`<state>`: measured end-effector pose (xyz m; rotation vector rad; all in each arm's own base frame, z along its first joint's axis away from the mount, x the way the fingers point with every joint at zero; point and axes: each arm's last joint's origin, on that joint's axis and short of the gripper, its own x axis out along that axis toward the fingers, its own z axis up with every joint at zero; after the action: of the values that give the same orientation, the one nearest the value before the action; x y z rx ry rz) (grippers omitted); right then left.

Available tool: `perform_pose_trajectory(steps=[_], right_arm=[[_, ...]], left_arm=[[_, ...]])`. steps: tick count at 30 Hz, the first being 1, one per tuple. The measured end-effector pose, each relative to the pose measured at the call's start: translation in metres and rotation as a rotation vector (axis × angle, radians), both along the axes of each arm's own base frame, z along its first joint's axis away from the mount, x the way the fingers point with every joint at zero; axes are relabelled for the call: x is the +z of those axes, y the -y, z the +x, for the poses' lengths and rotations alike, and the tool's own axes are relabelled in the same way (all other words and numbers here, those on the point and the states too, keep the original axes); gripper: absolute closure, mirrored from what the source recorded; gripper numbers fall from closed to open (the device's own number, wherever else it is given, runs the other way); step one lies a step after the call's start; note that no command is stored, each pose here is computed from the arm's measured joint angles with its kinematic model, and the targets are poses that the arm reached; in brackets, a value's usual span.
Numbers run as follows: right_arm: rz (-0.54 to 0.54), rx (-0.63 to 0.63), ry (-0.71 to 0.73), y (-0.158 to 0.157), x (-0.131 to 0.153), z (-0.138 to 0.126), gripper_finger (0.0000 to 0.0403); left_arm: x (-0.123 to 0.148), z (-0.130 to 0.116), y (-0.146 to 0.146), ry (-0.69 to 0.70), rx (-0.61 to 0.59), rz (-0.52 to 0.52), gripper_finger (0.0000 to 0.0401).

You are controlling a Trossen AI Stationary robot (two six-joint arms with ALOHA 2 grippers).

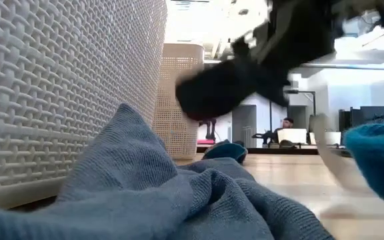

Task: Sort clothes
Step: Put the dark blue sock into the top white laundry bin

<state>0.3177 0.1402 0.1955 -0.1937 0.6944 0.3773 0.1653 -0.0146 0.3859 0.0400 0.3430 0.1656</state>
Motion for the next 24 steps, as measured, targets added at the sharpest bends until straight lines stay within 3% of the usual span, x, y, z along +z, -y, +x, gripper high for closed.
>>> perform_pose_trajectory(steps=[6,11,24], right_arm=[[-0.051,-0.006,0.098,0.008,0.036,-0.015,0.0394],[-0.077,-0.01,0.188,0.015,0.063,-0.028,0.0394],[-0.118,-0.009,0.414,0.03,0.117,-0.057,0.0394]], left_arm=[[0.01,0.005,0.024,0.106,-0.159,0.068,0.0207],[0.007,0.017,0.041,0.107,-0.247,0.121,0.0207],[-0.007,0.053,0.077,0.122,-0.367,0.229,0.0207]])
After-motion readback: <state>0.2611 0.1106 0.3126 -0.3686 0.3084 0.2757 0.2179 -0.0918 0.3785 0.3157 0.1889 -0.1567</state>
